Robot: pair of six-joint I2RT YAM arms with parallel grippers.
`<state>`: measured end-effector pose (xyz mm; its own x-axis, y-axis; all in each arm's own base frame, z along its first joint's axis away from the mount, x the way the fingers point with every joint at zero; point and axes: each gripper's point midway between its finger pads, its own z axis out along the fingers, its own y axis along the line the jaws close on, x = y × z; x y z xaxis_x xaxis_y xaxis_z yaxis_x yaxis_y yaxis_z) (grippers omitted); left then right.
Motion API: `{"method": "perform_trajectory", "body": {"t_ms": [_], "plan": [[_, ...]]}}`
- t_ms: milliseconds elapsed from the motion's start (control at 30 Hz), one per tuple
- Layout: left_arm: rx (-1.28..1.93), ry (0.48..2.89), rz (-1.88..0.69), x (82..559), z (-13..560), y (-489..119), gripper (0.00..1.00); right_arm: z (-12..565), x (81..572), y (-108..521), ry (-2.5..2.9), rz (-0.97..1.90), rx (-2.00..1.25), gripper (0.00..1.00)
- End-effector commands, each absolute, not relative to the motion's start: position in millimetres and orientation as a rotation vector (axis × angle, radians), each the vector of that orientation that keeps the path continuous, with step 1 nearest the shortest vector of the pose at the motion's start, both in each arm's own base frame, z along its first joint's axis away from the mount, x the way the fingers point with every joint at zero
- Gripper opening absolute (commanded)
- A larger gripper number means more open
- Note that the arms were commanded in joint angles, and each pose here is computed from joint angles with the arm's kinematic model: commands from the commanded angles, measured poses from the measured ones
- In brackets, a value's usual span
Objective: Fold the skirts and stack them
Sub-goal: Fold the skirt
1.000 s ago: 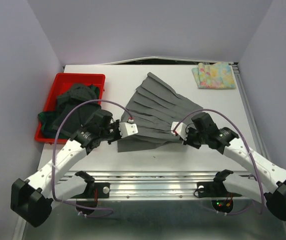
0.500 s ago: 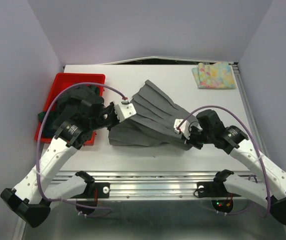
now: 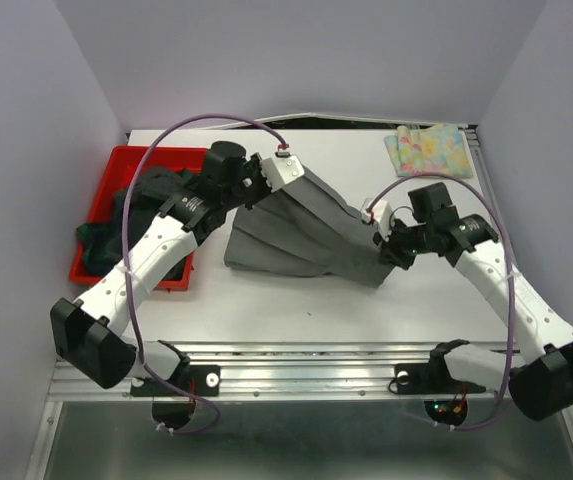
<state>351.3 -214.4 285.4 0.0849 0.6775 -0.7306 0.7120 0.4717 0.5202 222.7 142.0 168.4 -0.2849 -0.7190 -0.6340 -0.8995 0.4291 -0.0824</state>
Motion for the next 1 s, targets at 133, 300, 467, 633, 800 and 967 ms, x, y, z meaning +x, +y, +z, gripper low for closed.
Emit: {"method": "perform_trajectory", "body": {"t_ms": [133, 300, 467, 633, 800, 967], "plan": [[1.104, 1.434, 0.069, 407.5, 350.0, -231.1, 0.00, 167.7, 261.7, 115.9, 2.139, 0.611, -1.346, 0.01], [1.100, 1.431, 0.095, 443.3, 335.7, -247.2, 0.00, 149.2, 287.2, 98.6, 2.181, 0.698, -1.308, 0.01], [1.090, 1.453, 0.097, 496.0, 307.6, -263.8, 0.00, 148.7, 329.4, 78.4, 2.158, 0.809, -1.275, 0.02], [1.069, 1.453, 0.097, 544.5, 285.8, -277.0, 0.00, 114.0, 361.9, 76.2, 2.236, 0.963, -1.251, 0.09], [1.081, 1.523, 0.092, 588.9, 224.5, -285.5, 0.00, 93.7, 419.2, 73.2, 2.264, 0.983, -1.146, 0.18], [1.040, 1.582, 0.119, 618.0, 185.3, -285.2, 0.00, 58.4, 458.9, 71.3, 2.335, 0.983, -1.015, 0.25]]}}
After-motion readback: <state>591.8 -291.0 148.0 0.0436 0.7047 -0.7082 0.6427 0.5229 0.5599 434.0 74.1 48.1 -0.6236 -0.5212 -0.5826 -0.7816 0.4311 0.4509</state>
